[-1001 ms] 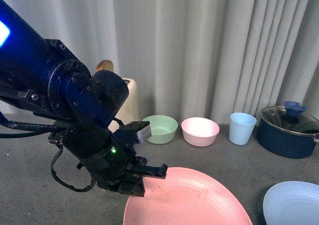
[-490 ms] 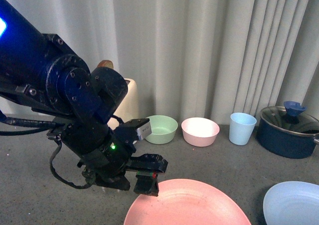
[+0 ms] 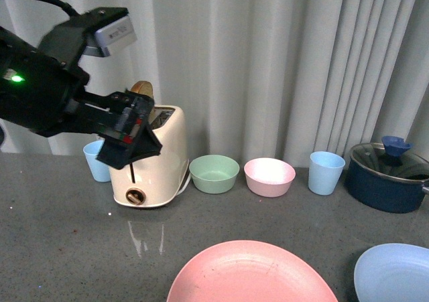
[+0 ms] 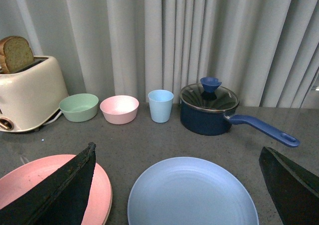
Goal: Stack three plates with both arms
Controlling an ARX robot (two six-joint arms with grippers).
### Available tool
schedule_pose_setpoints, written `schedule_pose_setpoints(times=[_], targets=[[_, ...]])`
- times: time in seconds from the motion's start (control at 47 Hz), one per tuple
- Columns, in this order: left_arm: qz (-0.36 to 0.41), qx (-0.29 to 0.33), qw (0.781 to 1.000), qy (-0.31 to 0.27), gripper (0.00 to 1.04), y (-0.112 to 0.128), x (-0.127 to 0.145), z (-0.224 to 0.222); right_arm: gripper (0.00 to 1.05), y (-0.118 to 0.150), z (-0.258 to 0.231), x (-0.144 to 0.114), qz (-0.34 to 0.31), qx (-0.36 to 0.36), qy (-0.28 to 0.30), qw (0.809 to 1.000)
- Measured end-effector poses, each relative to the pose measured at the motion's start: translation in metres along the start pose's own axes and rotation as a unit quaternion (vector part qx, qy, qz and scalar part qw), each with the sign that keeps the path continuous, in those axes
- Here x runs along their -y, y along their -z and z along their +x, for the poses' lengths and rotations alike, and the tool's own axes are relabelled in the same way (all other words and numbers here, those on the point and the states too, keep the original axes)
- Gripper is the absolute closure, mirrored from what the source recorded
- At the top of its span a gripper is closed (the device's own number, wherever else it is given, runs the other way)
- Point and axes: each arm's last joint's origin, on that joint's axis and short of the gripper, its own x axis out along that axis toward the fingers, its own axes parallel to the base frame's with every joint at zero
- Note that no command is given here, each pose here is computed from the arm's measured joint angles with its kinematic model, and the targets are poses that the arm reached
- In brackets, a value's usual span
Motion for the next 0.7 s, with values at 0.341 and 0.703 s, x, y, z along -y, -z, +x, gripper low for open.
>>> schedule_pose_setpoints(times=[0.341, 0.703], targets=[[-0.115, 0.275, 0.923, -0.243, 0.61, 0.07, -0.001, -0.059, 0.07, 0.0, 0.0, 0.0, 0.0, 0.0, 0.0, 1.0], [-0.126, 0.268, 0.925, -0.238, 1.01, 0.126, 0.017, -0.089, 0.07, 0.0, 0.0, 0.0, 0.0, 0.0, 0.0, 1.0]])
